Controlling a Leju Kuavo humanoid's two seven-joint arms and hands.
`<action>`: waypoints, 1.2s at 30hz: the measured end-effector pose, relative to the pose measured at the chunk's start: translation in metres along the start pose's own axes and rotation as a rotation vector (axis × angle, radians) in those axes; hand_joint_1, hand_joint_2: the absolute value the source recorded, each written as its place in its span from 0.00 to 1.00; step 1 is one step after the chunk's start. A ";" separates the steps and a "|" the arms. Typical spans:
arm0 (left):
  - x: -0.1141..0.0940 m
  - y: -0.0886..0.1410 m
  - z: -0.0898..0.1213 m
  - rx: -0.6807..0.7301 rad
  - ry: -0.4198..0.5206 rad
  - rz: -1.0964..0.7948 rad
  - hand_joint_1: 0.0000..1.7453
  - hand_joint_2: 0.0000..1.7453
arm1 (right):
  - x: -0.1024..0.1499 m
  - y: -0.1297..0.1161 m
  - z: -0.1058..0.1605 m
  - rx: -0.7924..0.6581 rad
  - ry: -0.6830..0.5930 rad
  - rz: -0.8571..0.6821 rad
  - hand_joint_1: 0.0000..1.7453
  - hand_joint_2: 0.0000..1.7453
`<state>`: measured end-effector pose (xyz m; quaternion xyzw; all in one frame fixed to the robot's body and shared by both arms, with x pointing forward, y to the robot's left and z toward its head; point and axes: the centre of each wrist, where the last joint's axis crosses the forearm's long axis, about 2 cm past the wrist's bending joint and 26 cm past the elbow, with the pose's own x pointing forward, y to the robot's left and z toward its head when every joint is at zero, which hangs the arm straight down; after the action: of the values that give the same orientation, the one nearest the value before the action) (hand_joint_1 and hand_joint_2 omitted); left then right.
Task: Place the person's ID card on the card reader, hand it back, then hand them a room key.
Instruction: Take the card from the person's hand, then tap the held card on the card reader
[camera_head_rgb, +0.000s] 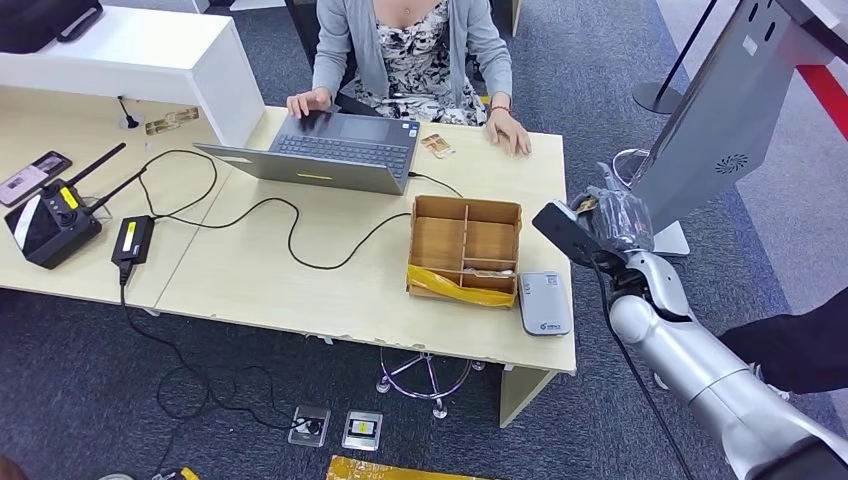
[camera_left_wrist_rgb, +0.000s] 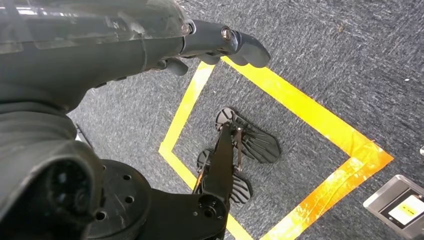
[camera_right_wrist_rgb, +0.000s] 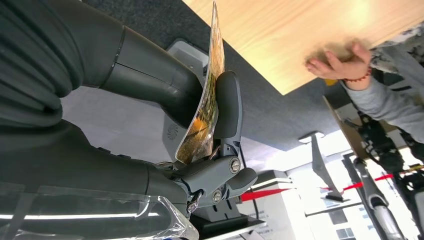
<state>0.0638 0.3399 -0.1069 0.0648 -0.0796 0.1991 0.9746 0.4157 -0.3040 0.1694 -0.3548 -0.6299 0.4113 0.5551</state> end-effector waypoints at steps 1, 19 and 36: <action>0.000 0.000 0.000 0.000 0.000 0.000 0.00 0.00 | -0.002 0.001 0.002 0.005 0.009 0.000 1.00 1.00; -0.001 0.000 0.000 0.006 0.005 0.001 0.00 0.00 | -0.030 0.028 0.036 0.074 0.081 -0.004 1.00 1.00; -0.001 -0.001 0.000 0.008 0.008 -0.001 0.00 0.00 | -0.033 0.049 0.065 0.131 0.065 -0.030 1.00 1.00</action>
<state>0.0631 0.3386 -0.1071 0.0681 -0.0747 0.1991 0.9748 0.3553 -0.3215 0.1085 -0.3216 -0.5886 0.4315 0.6032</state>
